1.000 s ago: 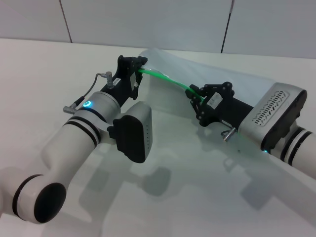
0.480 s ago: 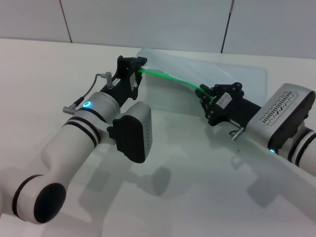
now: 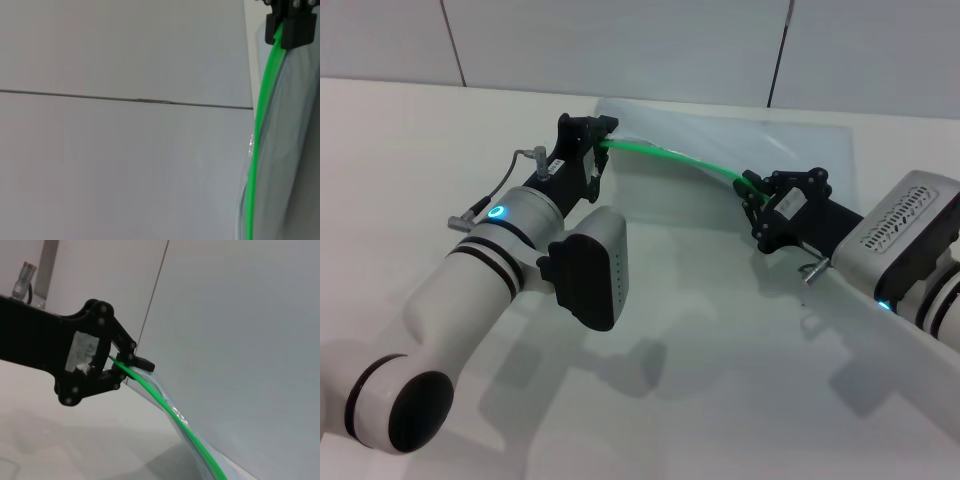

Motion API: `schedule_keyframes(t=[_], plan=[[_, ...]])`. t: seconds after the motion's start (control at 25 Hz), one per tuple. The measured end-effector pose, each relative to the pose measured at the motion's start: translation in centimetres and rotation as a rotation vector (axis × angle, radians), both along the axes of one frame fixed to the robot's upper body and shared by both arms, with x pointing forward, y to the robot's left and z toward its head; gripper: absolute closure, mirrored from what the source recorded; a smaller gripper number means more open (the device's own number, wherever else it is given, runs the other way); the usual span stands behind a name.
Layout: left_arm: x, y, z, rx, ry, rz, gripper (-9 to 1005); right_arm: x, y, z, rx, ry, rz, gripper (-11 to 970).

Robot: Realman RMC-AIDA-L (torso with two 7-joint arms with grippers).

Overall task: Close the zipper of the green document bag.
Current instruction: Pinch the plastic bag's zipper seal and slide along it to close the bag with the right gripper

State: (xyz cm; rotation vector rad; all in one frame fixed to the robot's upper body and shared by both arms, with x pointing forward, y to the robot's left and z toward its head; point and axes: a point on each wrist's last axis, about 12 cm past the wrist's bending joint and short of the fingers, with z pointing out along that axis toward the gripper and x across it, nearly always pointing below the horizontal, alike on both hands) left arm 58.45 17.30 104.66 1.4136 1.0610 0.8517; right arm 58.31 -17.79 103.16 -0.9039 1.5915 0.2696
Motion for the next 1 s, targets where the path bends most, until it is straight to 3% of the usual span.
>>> schedule_keyframes(t=[1.0], plan=[[-0.1, 0.1, -0.3, 0.006, 0.018, -0.007, 949, 0.0, -1.8, -0.2, 0.02, -0.01, -0.071, 816]])
